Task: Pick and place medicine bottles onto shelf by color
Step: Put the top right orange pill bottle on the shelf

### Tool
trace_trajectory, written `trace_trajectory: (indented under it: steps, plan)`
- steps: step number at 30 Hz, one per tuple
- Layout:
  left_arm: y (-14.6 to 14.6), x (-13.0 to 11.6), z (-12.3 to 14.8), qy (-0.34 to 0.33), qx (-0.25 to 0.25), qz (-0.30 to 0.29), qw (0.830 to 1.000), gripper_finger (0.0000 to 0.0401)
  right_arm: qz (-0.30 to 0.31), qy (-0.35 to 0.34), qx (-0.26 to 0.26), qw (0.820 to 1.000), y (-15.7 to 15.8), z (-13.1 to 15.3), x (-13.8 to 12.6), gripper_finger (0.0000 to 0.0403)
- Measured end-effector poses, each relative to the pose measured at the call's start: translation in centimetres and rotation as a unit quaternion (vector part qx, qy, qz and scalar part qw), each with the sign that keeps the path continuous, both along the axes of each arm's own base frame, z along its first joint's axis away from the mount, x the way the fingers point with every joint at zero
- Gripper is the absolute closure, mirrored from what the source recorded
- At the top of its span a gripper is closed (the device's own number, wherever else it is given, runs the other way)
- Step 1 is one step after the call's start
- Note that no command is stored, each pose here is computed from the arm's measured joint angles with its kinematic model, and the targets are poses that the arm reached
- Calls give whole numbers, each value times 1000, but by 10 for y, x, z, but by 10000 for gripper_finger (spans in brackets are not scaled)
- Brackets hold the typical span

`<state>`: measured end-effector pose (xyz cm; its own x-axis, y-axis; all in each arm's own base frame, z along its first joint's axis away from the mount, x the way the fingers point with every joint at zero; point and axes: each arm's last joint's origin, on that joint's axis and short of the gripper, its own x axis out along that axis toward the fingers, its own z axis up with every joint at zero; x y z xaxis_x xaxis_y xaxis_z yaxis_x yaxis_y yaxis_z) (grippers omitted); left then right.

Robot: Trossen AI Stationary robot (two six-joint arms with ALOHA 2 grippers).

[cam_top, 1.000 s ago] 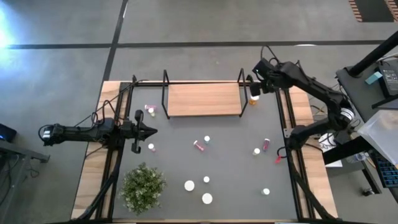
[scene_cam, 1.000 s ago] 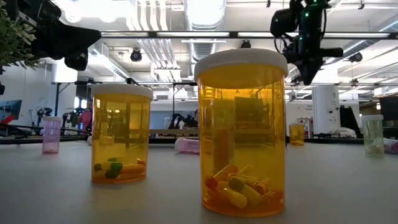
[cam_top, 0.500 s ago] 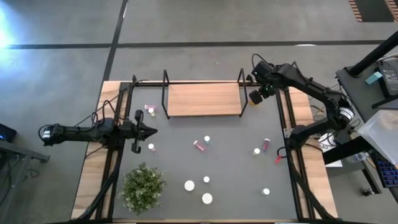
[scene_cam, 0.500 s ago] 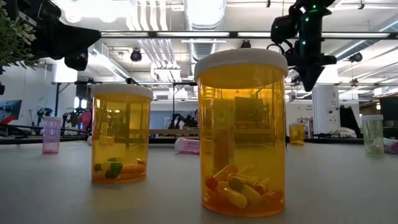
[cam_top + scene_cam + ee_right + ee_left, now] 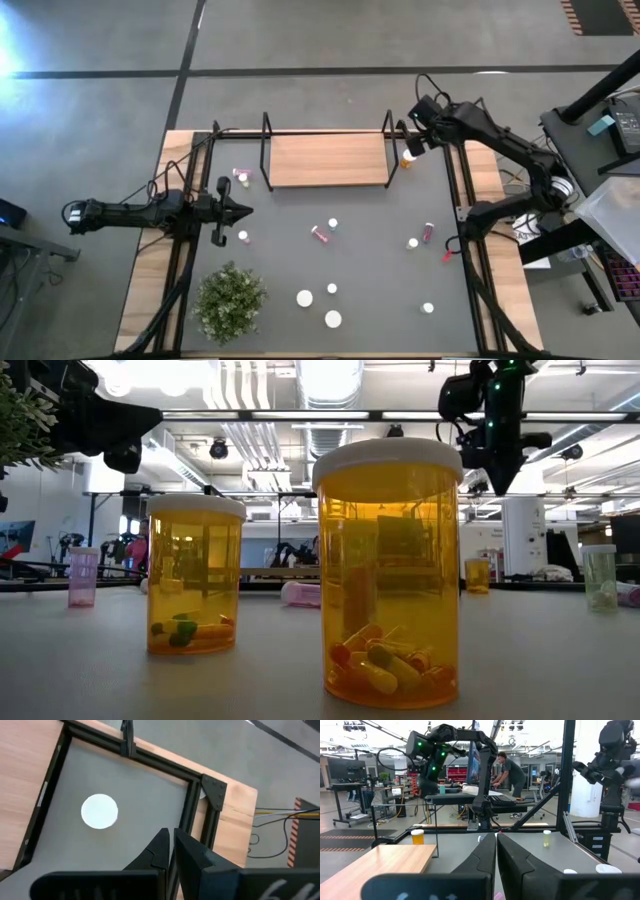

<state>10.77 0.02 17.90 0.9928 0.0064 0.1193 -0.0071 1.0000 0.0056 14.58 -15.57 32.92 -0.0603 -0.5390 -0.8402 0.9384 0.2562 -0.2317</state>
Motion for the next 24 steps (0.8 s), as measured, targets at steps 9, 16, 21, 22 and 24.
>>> trace_trajectory:
  steps: [9, 16, 21, 22, 24]
  plan:
    - [0, 0, 0, 0, 0, 0, 1000, 401, -56, -58, -28, 996, 4, 8, -5, 385]
    - [0, 0, 0, 0, 0, 0, 1000, 401, -2, -46, -6, 999, 7, 7, -5, 385]
    - [0, 0, 0, 0, 0, 0, 1000, 401, 48, -39, -19, 998, 4, 9, -2, 385]
    - [0, 0, 0, 0, 0, 0, 1000, 401, 47, -41, -18, 998, 4, 9, -1, 385]
    - [0, 0, 0, 0, 0, 0, 1000, 401, 49, -53, -10, 997, 4, 8, -1, 385]
